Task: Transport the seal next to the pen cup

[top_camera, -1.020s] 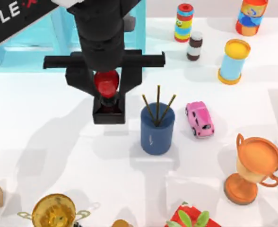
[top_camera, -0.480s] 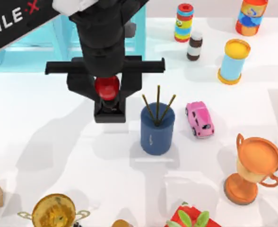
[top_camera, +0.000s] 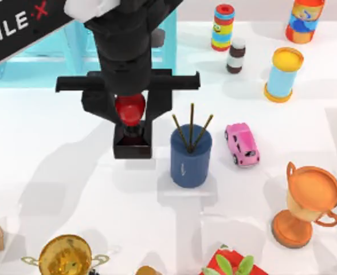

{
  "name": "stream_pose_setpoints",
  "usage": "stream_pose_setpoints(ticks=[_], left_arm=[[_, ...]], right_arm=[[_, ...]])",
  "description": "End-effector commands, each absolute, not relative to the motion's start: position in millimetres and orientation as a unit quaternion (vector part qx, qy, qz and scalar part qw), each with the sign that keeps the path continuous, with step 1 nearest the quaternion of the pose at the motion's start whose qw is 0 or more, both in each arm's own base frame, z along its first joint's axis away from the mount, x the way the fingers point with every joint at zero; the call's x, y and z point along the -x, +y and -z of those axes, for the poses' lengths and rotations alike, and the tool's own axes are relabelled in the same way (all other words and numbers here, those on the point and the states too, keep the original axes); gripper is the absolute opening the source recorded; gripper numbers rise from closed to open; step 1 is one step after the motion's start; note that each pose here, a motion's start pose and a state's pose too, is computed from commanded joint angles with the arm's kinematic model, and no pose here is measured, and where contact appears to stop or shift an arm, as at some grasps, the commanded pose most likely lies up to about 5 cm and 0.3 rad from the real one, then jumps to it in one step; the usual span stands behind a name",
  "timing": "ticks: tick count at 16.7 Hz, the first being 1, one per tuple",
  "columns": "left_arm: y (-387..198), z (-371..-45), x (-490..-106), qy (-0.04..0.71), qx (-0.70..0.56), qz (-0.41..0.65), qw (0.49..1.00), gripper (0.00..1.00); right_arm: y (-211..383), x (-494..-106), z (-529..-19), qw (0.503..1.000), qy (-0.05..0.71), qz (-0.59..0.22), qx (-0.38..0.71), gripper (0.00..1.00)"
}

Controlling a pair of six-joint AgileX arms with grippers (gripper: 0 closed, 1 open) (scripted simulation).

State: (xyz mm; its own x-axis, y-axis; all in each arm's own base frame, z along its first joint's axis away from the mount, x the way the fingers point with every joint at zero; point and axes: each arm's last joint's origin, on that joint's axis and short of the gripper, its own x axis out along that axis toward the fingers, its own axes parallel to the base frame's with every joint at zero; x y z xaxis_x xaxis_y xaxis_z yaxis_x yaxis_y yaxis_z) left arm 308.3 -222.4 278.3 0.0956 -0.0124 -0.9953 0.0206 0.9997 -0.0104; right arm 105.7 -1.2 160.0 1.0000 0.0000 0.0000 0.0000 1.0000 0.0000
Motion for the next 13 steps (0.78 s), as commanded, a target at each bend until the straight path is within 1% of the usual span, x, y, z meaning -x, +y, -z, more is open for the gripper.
stream_pose_setpoints(ticks=[10,11,13], left_arm=[[-222.4,-278.3,-308.3,0.672,-0.003,0.011,0.74,0.98],[-222.4,-278.3,-308.3,0.672,-0.003,0.011,0.74,1.0],[-222.4,-278.3,-308.3,0.672,-0.003,0.011,0.74,1.0]], right_arm=[[-1.2,-105.7,-160.0,1.0,0.0,0.0,0.0,1.0],[-1.2,-105.7,-160.0,1.0,0.0,0.0,0.0,1.0],[-1.2,-105.7,-160.0,1.0,0.0,0.0,0.0,1.0]])
